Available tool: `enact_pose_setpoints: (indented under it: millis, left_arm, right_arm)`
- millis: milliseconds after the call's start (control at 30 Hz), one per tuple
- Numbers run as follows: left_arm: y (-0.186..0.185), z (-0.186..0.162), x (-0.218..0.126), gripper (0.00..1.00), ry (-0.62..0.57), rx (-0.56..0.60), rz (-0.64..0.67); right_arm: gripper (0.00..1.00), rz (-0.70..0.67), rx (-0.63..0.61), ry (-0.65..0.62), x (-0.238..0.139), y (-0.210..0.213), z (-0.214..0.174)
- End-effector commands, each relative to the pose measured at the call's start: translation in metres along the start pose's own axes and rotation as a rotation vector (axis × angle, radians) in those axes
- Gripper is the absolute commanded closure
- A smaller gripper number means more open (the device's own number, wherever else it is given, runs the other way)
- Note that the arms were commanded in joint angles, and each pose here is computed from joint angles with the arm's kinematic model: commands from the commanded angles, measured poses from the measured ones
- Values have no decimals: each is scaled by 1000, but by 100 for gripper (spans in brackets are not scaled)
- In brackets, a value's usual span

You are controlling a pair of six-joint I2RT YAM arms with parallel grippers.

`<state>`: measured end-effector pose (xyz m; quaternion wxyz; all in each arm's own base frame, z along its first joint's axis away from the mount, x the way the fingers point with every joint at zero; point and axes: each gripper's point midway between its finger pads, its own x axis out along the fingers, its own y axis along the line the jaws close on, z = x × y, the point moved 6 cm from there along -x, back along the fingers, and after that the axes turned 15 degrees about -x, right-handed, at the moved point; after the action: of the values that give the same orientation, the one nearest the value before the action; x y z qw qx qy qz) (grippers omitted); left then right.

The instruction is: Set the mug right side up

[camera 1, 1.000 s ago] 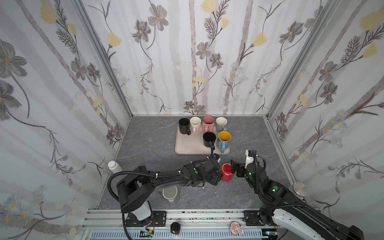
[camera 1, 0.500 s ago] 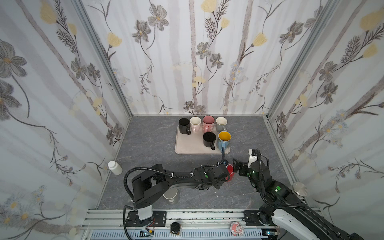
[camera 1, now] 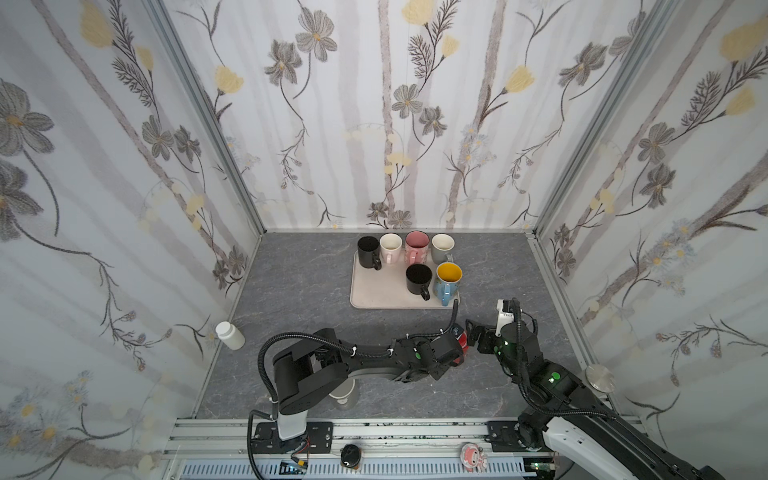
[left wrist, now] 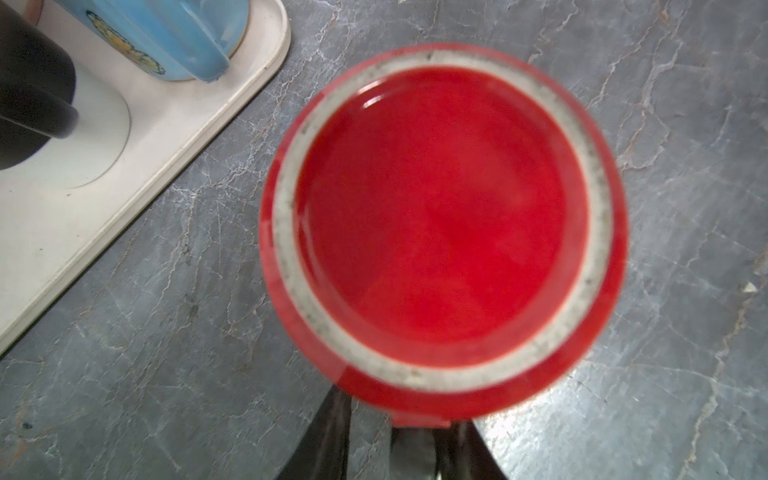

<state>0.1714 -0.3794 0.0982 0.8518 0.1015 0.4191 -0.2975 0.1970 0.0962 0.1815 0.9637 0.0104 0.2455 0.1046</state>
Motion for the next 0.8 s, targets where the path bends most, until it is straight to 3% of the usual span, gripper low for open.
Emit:
enact_pose_setpoints:
  millis: [0,367,633,767]
  left_arm:
    - [-2,7,-1,75,-44,20,-8]
    - [3,7,-2,100,-65,23,24]
    - [12,23,-23,100,-164,-43,46]
    - [29,42,-39,100,-241,-172,32]
  right_arm:
    - [0,5,14,-18,0,1,3]
    - [0,44,13,-31,1,5,7]
    - [0,102,40,-144,-9,10,27]
    - [0,178,29,-216,-15,21,47]
